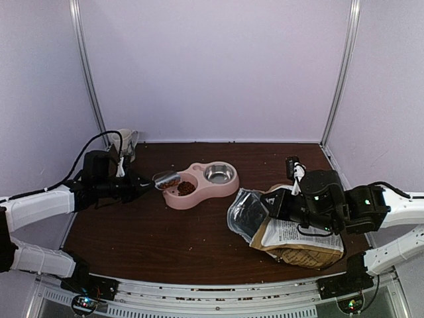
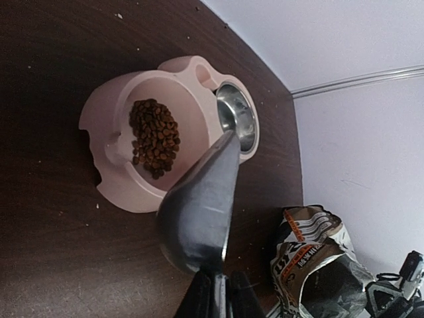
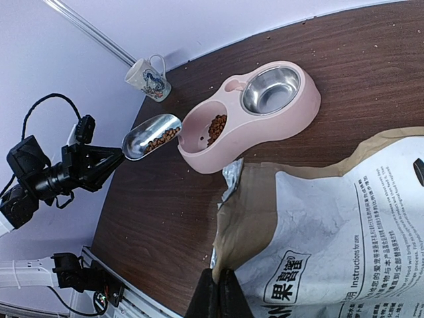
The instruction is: Serve the pet food
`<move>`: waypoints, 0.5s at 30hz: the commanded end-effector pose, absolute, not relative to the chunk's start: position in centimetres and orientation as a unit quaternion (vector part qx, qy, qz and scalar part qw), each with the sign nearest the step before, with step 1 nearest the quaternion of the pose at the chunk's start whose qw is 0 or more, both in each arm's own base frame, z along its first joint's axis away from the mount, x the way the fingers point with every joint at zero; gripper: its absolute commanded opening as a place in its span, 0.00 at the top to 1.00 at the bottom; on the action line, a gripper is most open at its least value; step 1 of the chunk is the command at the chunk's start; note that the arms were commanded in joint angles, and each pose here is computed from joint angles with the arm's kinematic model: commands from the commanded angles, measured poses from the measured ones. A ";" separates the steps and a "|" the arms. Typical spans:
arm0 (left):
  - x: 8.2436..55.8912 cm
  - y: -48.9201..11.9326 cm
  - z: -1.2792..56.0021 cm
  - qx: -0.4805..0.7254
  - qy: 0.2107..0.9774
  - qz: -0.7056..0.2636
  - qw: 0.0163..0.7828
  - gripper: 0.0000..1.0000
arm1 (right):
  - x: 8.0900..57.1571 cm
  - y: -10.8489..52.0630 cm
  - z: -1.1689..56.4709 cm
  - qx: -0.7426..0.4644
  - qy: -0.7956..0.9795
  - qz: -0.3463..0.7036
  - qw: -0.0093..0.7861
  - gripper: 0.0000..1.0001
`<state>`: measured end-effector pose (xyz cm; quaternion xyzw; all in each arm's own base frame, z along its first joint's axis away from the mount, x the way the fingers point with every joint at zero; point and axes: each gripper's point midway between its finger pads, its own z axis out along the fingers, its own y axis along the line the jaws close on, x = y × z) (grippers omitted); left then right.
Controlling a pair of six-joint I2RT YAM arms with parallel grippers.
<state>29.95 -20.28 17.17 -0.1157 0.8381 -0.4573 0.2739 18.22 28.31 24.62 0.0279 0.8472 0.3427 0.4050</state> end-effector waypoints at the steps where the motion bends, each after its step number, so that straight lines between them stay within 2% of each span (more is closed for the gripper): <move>1: 31.7 -20.1 18.4 -0.082 0.841 -0.433 0.313 1.00 | 19.1 28.2 26.7 0.051 0.829 0.359 0.426 1.00; 15: 34.6 -19.9 17.0 -0.053 0.876 -0.367 0.310 1.00 | 19.1 28.0 26.6 0.052 0.831 0.353 0.427 1.00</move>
